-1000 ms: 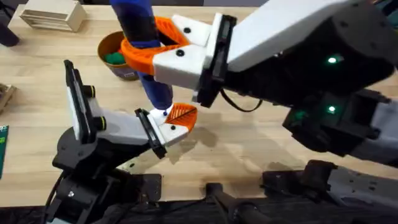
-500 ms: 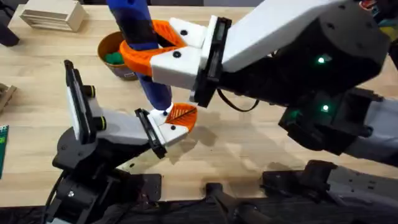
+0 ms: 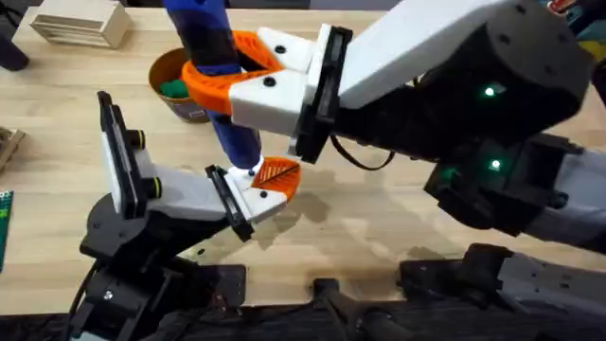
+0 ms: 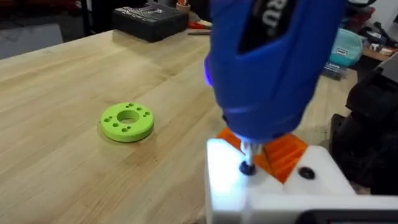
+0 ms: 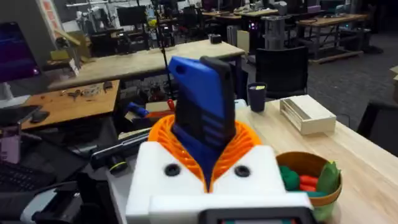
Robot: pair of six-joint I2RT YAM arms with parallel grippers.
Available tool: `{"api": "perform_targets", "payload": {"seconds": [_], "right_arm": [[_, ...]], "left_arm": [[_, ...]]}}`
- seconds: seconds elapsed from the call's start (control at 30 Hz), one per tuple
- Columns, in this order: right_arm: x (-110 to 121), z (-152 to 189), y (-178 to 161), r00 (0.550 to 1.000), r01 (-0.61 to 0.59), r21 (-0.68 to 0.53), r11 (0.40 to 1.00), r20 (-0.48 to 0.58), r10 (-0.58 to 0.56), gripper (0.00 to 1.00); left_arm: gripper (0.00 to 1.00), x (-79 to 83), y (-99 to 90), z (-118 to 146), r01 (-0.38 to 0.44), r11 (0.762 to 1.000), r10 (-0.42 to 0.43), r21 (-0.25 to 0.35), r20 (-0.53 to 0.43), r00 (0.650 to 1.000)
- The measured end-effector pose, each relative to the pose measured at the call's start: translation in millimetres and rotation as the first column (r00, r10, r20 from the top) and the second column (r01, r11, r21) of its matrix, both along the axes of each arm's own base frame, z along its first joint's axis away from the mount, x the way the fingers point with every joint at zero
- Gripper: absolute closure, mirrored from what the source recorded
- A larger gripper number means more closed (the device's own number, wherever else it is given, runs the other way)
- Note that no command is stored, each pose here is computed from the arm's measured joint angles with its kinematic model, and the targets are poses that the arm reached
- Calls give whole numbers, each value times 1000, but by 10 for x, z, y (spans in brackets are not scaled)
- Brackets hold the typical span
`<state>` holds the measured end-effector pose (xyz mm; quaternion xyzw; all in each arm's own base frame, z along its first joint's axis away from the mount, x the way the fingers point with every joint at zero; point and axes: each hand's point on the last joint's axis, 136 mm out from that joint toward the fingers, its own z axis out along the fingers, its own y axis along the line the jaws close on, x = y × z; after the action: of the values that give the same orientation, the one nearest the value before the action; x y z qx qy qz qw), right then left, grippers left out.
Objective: Pick up the gripper from the table and insert it into the empty holder that is missing its gripper. Then pick up a screw, insert it into the mounting hole, and use the screwdriver to tighten it. Finally, clean up the table by picking up the vegetable and placing it into the bucket.
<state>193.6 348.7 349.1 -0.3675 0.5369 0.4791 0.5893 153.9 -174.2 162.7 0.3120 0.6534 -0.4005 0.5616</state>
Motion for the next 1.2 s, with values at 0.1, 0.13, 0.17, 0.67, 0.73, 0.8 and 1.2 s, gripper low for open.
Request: {"api": "perform_targets", "payload": {"seconds": [0.1,0.13,0.17,0.67,0.73,0.8,1.2], "right_arm": [[1,-15,2,1000,0,-5,1000,-4,0,972],[3,-25,3,1000,0,-9,1000,-7,0,972],[3,-36,4,1000,0,-12,1000,-10,0,972],[14,-64,17,1000,-1,-17,1000,-21,1,972],[14,-66,17,1000,-1,-17,1000,-22,0,972],[12,-53,16,1000,-1,-13,1000,-18,1,972],[-41,568,-207,986,-19,192,981,169,-14,973]], "left_arm": [[996,0,0,0,0,1000,0,0,0,1000],[996,0,0,0,0,1000,0,0,0,1000],[996,0,0,0,0,1000,0,0,0,1000],[996,0,0,0,0,1000,0,0,-1,1000],[996,0,0,0,0,1000,0,0,-1,1000],[996,0,0,0,0,1000,0,0,-1,1000],[996,10,6,4,-7,1000,7,0,2,1000]]}}
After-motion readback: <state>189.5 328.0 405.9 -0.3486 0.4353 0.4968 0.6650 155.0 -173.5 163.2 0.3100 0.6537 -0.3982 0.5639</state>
